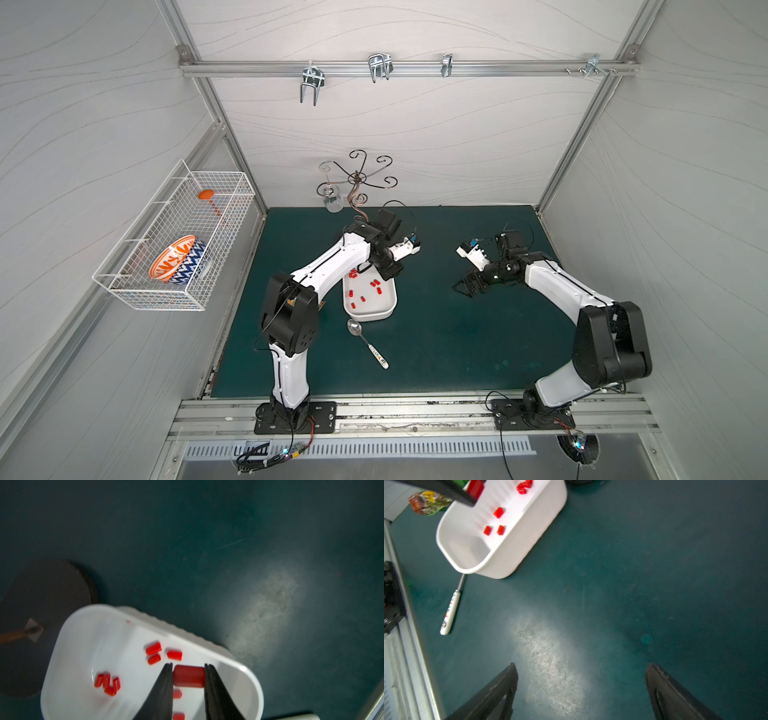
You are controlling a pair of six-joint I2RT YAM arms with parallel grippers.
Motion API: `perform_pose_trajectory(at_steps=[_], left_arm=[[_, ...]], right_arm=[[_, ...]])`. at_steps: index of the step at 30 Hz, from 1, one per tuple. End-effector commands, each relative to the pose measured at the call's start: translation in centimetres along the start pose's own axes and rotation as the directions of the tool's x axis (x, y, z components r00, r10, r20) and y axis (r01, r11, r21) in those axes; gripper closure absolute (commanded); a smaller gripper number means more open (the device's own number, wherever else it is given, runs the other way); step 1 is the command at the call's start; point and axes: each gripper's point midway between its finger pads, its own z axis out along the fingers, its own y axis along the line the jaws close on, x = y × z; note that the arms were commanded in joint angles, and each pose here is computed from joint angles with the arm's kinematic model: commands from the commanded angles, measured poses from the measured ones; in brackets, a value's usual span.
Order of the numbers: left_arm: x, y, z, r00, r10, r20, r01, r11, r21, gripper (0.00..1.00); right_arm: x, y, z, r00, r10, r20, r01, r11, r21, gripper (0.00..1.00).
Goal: Take the screw protection sleeves out of the storage box
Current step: Place the screw protection sleeve at the center of the board.
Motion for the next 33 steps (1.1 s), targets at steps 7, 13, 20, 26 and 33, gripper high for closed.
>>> perform_pose_trajectory(at_steps=[7,13,20,26,33], left_arm=[[-3.7,-1.3,7.9,0.997,0.05,-0.066,-0.046,0.997,0.063,0.72],[-4.0,0.0,11.7,0.994,0.033,-0.1,-0.029,0.999,0.037,0.71],[-3.7,0.5,13.0,0.993,0.032,-0.117,-0.03,0.999,0.017,0.62],[-4.5,0.3,11.7,0.995,0.0,-0.097,0.002,1.0,0.02,0.44],[-4.8,0.1,8.4,0.998,-0.004,-0.067,0.005,1.0,0.019,0.32]], right_arm=[[1.2,-6.6,-4.1,0.976,0.213,0.044,-0.218,0.955,0.2,0.01],[1.1,-6.8,-4.4,0.98,0.195,0.046,-0.201,0.955,0.22,0.01],[1.3,-6.4,-3.5,0.982,0.187,0.02,-0.187,0.962,0.2,0.01],[0.9,-5.5,-2.5,0.99,0.141,-0.005,-0.137,0.971,0.197,0.01],[0.3,-4.7,-2.4,0.995,0.099,0.0,-0.097,0.976,0.198,0.01]])
